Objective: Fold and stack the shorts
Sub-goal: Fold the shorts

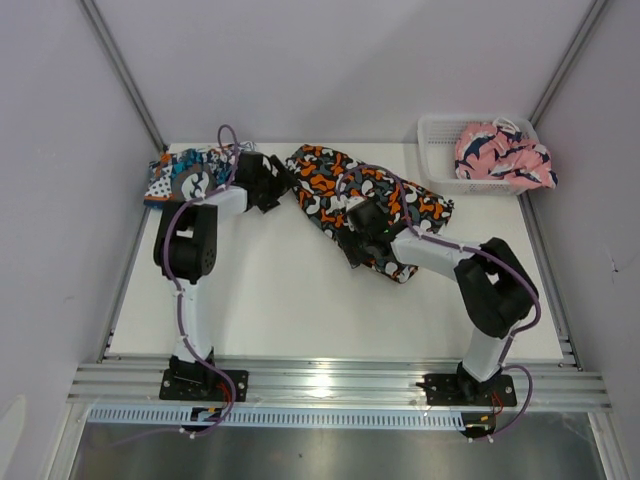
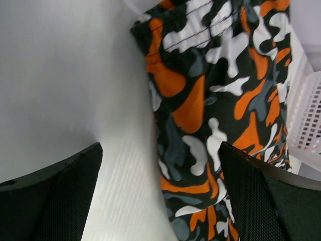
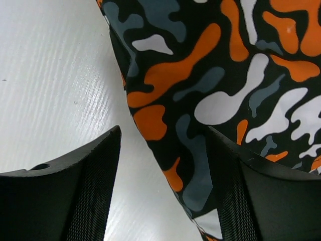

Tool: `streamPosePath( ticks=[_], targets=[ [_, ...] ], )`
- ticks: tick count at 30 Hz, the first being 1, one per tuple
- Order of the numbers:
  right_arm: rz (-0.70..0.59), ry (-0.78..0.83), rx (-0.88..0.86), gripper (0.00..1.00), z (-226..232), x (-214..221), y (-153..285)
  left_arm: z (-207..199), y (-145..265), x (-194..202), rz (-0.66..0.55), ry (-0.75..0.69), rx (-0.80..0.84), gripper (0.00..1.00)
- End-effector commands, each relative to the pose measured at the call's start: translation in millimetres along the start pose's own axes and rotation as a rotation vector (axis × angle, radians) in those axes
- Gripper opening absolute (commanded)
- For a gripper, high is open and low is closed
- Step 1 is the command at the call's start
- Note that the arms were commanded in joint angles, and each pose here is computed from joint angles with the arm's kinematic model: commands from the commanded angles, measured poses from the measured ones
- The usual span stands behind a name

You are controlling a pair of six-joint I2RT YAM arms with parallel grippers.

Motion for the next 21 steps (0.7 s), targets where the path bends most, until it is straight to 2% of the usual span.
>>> streamPosePath(
  ticks=[1,5,7,8,10,11,13,14,20,21],
  targets=[
    [-0.013,0.060,0.094,0.69,0.1,-12.1,-8.4,-25.1,-6.1,-10.7,-0.020,0.001,0.072,0.99],
    [0.023,0.122,0.147,0.63,5.1,-5.4,-17.2,-23.9,-17.6,-8.3,-0.012,0.015,0.066,0.99],
    [0.038,0.136,0.162,0.49,6.7,-1.4,-19.8,-25.9,-22.1,-9.1,-0.023,0.024,0.084,0.99],
    [0.045,0.141,0.174,0.36,7.9,1.2,-19.5,-27.2,-23.7,-9.3,-0.024,0.027,0.087,0.99],
    [0.052,0.147,0.188,0.25,9.2,6.5,-18.0,-27.2,-25.7,-8.7,-0.020,0.038,0.090,0.99],
    [0.053,0.153,0.188,0.14,12.9,9.2,-16.9,-26.3,-25.9,-7.9,-0.018,0.040,0.088,0.99],
    [0.055,0.172,0.215,0.03,14.2,15.1,-12.7,-28.0,-21.4,-9.1,-0.025,0.042,0.090,0.99],
    [0.053,0.163,0.218,0.00,17.7,17.9,-10.3,-23.2,-18.9,-4.6,-0.018,0.043,0.078,0.99],
    [0.036,0.209,0.172,0.00,51.3,48.9,19.1,-24.5,27.1,-7.5,-0.046,0.025,0.086,0.99],
    [0.013,0.205,0.150,0.00,62.5,51.8,29.1,-8.9,31.0,5.8,-0.015,0.037,0.052,0.99]
  ],
)
Point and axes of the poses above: each gripper's point midway between its finger pads, its own y axis back along the fingers, its own z axis along the line the jaws close on, x = y × z, the point moved 7 cm from there along y, back along the fingers, and after that the axes turned 2 degrees about -y, right-handed, at the moved point
